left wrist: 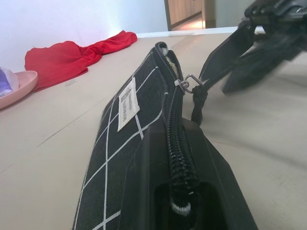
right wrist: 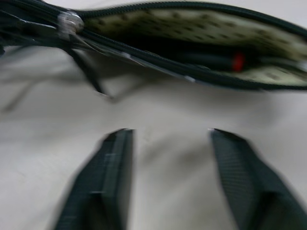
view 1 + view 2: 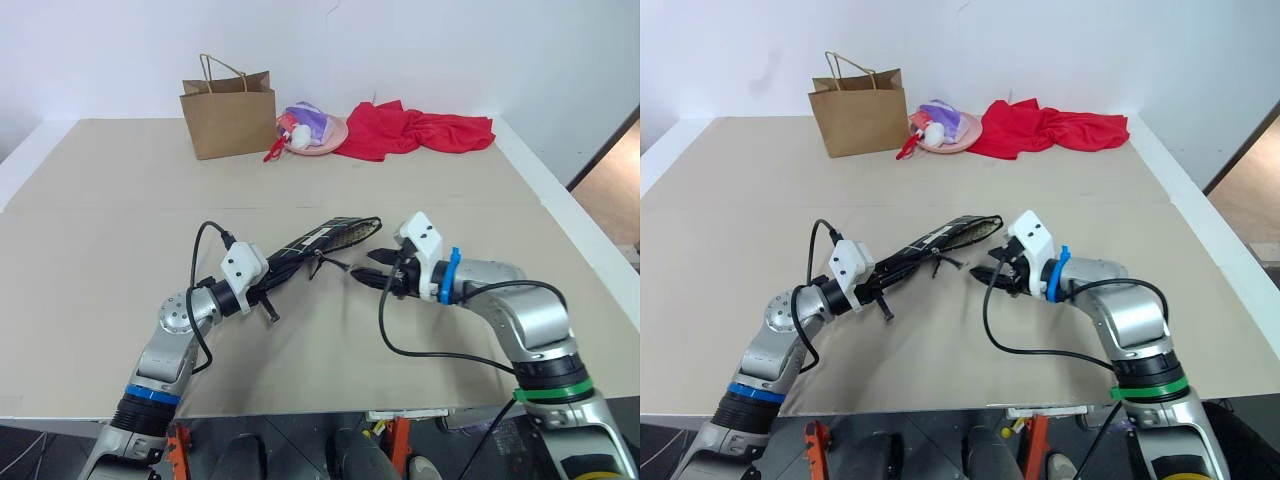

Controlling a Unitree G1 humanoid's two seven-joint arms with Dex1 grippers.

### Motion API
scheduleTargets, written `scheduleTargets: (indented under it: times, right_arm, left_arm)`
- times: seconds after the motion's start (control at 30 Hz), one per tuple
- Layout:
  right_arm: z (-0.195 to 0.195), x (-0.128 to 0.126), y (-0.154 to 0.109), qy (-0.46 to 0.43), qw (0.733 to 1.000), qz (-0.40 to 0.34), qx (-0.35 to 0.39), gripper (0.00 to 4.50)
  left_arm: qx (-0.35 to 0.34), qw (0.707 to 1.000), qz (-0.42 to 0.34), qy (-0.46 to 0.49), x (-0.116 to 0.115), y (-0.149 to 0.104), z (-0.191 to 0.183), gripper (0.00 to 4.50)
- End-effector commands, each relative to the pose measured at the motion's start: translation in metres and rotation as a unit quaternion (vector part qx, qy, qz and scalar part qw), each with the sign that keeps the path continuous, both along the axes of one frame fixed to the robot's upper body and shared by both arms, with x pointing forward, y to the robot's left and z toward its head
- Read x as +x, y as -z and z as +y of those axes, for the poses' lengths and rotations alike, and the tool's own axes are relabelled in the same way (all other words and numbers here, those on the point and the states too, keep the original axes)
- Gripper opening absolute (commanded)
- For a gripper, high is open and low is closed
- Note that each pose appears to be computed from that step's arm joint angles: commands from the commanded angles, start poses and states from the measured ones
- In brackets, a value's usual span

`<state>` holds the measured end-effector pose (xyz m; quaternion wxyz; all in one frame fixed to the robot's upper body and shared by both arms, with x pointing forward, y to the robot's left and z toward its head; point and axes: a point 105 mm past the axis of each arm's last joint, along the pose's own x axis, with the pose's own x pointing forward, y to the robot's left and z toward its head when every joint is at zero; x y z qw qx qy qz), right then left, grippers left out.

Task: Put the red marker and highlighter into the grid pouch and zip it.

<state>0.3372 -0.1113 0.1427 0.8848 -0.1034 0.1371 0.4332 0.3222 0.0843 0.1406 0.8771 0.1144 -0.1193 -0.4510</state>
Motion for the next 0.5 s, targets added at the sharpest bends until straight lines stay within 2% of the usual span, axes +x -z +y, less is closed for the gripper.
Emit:
scheduleTargets:
  times: [0.03,0.2,0.47,0.5]
  right_arm:
    - [0.022,-0.005,-0.011,-0.031,0.999,-0.020,0.011,3.54]
    - [0.055,-0.002,-0.013,-0.048,0.998,-0.017,0.034,3.54]
    - [0.078,0.003,-0.021,-0.060,0.997,-0.018,0.053,3.54]
    - [0.077,0.005,-0.021,-0.057,0.997,-0.017,0.053,3.02]
  left_arm:
    - [-0.008,1.000,-0.030,0.004,-0.001,-0.018,0.001,0.00]
    - [-0.009,0.999,-0.030,0.004,-0.001,-0.018,0.001,0.00]
    - [-0.010,0.999,-0.031,0.001,-0.001,-0.017,0.001,0.00]
    - [-0.010,0.999,-0.031,0.001,-0.001,-0.017,0.001,0.00]
